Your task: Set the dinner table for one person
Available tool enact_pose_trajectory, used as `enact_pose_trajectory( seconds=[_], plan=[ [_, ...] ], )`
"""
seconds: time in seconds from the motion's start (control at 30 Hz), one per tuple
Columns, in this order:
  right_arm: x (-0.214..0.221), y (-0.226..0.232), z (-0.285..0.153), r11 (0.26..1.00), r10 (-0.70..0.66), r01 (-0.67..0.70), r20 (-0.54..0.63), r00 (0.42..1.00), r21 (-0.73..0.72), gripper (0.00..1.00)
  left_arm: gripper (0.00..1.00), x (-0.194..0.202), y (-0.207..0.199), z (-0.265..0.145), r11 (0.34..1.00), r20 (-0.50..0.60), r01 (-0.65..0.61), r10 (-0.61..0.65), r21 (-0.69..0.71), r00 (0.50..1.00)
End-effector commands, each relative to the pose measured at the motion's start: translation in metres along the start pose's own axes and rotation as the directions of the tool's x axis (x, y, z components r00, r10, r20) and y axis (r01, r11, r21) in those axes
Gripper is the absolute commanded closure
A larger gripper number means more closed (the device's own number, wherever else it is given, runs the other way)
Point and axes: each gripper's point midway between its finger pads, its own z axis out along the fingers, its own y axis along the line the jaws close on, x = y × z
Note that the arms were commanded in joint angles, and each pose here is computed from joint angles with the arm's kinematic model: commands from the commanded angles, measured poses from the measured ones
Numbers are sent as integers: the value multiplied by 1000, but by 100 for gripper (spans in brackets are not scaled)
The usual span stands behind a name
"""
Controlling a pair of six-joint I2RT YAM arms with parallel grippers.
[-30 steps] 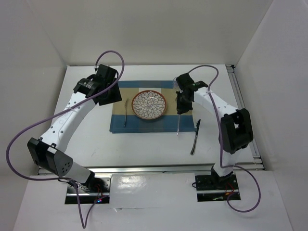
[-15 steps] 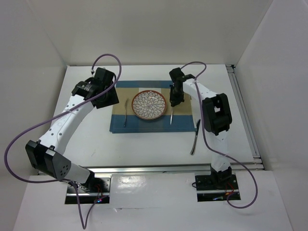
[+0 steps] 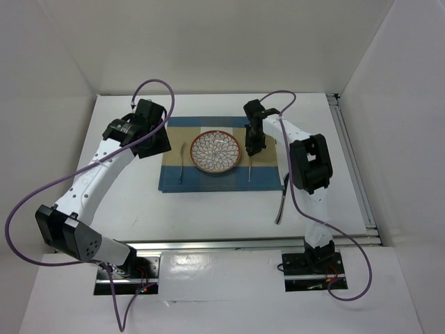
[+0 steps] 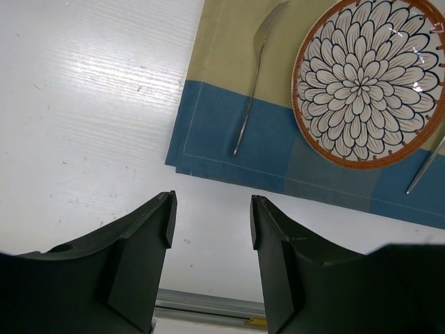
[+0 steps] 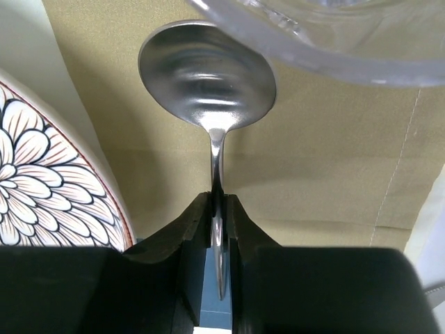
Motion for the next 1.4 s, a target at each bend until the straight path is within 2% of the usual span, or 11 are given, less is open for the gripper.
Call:
enact_pose_trajectory(
  seconds=[0.0,0.13,0.33,0.4,0.47,0.53,0.63,0.87,1.0,1.1,1.37],
  plan=[
    [-3,-8,-7,1000,-13,13,10,1000,25,81,37,-6,3,-13,999,37,20,-21,25,999],
    [6,-12,-4,999,-14,15,-16,1000,37,94,37,-7,3,-16,999,44,23,-24,30,999],
    [20,-15,-7,998,-25,27,-30,999,49,94,37,-9,4,-19,999,52,26,-27,36,998],
    [19,-15,-8,999,-25,26,-22,999,46,73,37,-9,4,-19,999,52,26,-27,36,998],
    [19,-10,-11,999,-33,33,-10,999,37,64,37,-9,4,-19,999,52,26,-27,36,998],
    [17,-11,-14,999,-33,33,2,999,43,46,37,-9,3,-22,998,54,27,-30,48,998],
    [5,-7,-35,999,-30,29,47,998,23,33,37,-9,3,-22,998,54,27,-30,48,998],
    [-12,-51,-98,993,56,-73,167,984,96,31,38,-6,2,-27,997,49,18,-22,72,999],
    [65,-100,-91,976,161,-167,58,985,141,28,38,1,0,-25,996,32,7,-10,89,999],
    [110,-111,-96,968,242,-243,33,970,67,23,38,-1,-1,-25,996,40,0,-3,94,999],
    [159,-111,-85,958,286,-286,-46,957,16,24,40,5,-2,-17,996,11,-16,16,86,1000]
  ],
)
